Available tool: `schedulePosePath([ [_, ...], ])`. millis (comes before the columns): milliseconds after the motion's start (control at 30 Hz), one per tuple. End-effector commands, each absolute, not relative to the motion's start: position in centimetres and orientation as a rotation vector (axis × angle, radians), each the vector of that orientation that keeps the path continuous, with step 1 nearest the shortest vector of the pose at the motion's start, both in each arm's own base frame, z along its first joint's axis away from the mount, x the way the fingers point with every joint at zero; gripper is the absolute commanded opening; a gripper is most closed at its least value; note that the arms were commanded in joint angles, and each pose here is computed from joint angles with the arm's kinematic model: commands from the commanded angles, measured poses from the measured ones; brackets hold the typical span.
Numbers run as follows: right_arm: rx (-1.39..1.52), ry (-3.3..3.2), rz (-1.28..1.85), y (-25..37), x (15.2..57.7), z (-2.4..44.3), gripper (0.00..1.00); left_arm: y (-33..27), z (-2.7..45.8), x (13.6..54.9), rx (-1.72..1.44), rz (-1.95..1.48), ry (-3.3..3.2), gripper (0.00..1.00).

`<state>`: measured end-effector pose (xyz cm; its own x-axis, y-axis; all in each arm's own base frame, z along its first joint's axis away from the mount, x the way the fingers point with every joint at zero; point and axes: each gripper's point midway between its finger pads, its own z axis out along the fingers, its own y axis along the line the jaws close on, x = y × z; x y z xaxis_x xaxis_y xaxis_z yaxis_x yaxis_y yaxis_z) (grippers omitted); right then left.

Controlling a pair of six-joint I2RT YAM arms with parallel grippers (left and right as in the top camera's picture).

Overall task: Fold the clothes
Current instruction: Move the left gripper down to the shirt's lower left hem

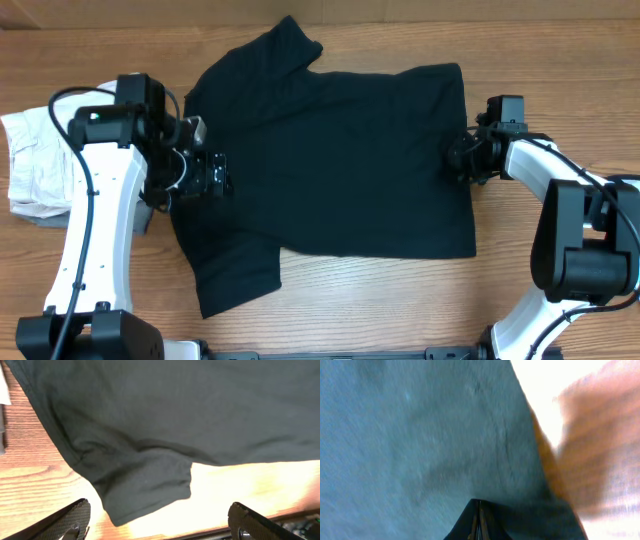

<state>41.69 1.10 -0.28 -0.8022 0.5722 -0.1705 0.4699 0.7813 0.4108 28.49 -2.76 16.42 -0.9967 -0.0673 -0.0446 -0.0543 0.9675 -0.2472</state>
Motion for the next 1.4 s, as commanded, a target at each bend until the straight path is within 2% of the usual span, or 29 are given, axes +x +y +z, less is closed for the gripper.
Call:
schedulePosePath([
  [0,1.021,2.734,0.327,-2.4,39.7,-5.8,0.04,-2.7,13.9,27.3,-0.115,-0.359,3.130,0.91],
  [133,1.123,2.677,0.380,-4.5,40.3,-5.3,0.04,-2.8,11.0,26.2,-0.167,-0.367,3.172,0.92],
  [300,1.070,2.656,0.610,-4.3,41.5,-2.8,0.05,-3.1,8.0,24.8,-0.196,-0.392,3.203,0.92],
  [433,1.049,2.628,0.611,-5.1,41.7,0.1,0.06,-3.1,5.8,23.9,-0.245,-0.392,3.216,0.91],
  [600,0.978,2.585,0.601,-5.1,41.4,4.9,0.12,-2.9,3.8,23.1,-0.374,-0.367,3.217,0.88],
  [733,0.948,2.546,0.599,-4.9,40.8,8.3,0.13,-2.0,3.0,22.5,-0.415,-0.274,3.231,0.74],
  [833,0.925,2.522,0.596,-4.8,40.3,10.3,0.16,-2.0,3.0,22.0,-0.382,-0.275,3.252,0.72],
  [933,0.914,2.512,0.595,-4.7,39.9,11.3,0.17,-2.0,3.0,21.6,-0.354,-0.275,3.270,0.62],
  [1033,0.926,2.528,0.597,-4.5,39.4,11.3,0.17,-2.2,2.8,22.3,-0.348,-0.294,3.238,0.45],
  [1100,0.934,2.542,0.598,-4.4,39.1,11.1,0.17,-2.9,2.9,23.0,-0.344,-0.363,3.207,0.29],
  [1133,0.934,2.548,0.598,-4.3,39.0,11.1,0.17,-3.5,3.0,23.3,-0.342,-0.429,3.189,0.25],
  [1233,0.936,2.560,0.597,-4.2,38.8,10.9,0.17,-5.5,3.7,24.3,-0.331,-0.624,3.128,0.21],
  [1367,0.943,2.569,0.597,-4.1,38.5,10.8,0.17,-5.7,4.1,25.2,-0.320,-0.646,3.095,0.20],
])
